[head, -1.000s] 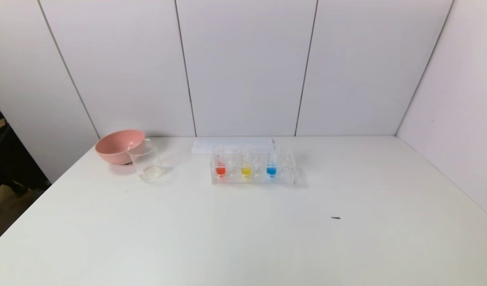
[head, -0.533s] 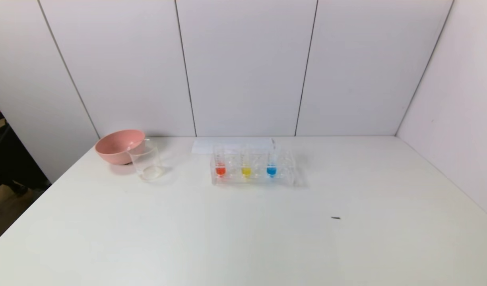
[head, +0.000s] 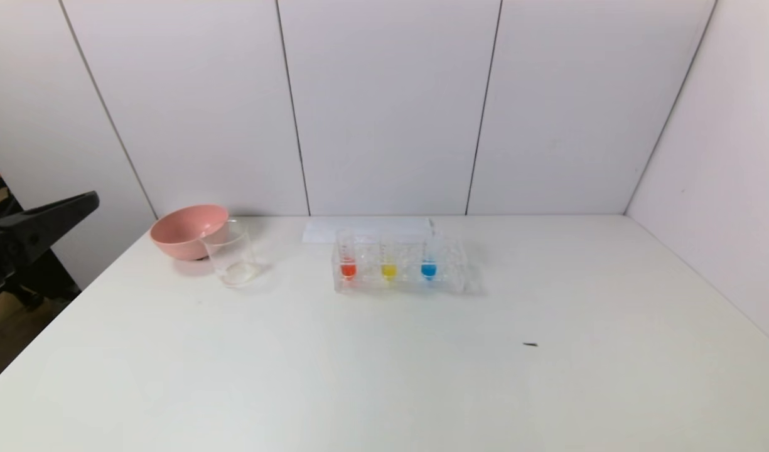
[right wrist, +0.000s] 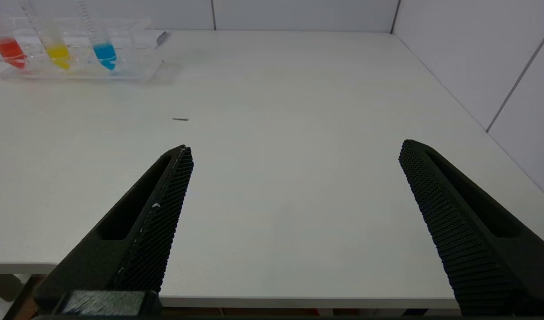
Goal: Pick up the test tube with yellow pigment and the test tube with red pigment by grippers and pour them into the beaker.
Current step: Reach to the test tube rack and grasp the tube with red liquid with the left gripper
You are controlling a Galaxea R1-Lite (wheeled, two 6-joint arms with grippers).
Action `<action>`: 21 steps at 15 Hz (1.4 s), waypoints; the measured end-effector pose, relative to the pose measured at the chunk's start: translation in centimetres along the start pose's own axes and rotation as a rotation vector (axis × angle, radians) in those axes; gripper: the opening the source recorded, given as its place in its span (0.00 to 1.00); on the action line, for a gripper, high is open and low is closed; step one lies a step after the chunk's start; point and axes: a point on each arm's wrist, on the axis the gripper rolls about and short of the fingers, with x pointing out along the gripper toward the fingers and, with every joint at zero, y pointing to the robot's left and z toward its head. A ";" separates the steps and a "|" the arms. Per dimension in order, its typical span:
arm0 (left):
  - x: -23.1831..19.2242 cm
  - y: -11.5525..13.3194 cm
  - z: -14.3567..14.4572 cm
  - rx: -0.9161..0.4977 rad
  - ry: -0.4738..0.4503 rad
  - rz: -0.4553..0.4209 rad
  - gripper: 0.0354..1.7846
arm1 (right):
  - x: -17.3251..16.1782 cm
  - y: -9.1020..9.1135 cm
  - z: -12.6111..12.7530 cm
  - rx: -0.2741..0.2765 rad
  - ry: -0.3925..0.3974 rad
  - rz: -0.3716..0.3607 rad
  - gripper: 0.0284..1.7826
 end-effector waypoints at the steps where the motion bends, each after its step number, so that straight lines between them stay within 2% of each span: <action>1: 1.0 -0.1 0.0 -0.004 0.005 -0.011 0.99 | 0.0 0.0 0.0 0.000 0.000 0.000 0.95; 11: 9.3 -0.7 -1.9 -0.028 0.072 -0.113 0.99 | 0.0 0.0 0.0 0.000 0.000 0.000 0.95; 16: 11.8 -1.7 -4.3 -0.053 0.080 -0.192 0.99 | 0.0 0.0 0.0 0.000 0.000 0.000 0.95; 21: 12.7 -3.1 -6.1 -0.056 0.127 -0.249 0.99 | 0.0 0.0 0.0 0.000 0.000 0.000 0.95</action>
